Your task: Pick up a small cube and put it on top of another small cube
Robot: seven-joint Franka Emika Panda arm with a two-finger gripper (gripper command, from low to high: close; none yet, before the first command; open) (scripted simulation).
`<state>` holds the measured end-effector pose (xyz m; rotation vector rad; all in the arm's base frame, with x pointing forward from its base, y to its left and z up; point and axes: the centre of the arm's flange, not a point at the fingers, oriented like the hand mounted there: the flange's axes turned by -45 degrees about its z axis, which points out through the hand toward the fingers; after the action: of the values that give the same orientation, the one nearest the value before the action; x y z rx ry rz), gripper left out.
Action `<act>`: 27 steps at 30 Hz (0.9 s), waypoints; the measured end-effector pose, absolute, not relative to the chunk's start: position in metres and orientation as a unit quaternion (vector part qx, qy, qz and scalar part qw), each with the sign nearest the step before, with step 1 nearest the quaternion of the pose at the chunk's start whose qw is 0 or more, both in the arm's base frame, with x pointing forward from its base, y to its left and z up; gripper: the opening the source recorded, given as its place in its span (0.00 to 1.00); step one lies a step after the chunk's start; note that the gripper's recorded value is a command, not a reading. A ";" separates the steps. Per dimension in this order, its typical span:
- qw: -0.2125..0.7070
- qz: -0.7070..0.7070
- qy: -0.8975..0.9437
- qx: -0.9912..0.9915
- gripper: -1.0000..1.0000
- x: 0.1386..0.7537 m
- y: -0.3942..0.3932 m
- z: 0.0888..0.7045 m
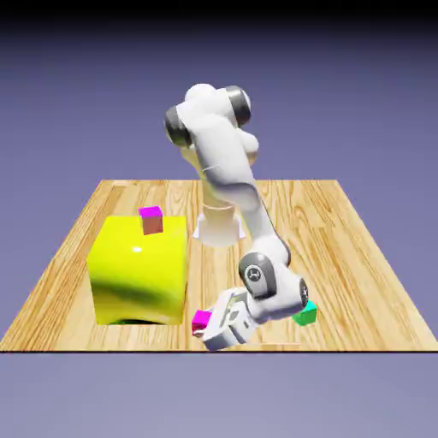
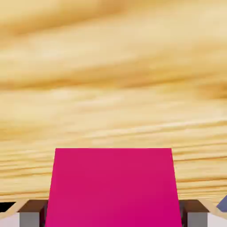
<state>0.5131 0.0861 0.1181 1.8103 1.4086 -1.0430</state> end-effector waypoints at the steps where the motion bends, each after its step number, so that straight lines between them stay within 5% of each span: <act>1: 0.302 -0.401 0.518 0.693 0.00 0.512 0.086 0.125; 10: 0.278 -0.458 0.374 0.757 0.00 0.494 0.031 0.240; 19: 0.148 -0.434 0.266 0.848 0.00 0.449 -0.001 0.357; 27: 0.171 -0.469 0.297 0.814 0.00 0.414 -0.100 0.384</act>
<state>0.4139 -0.1001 0.3837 2.3122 0.8442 -1.3314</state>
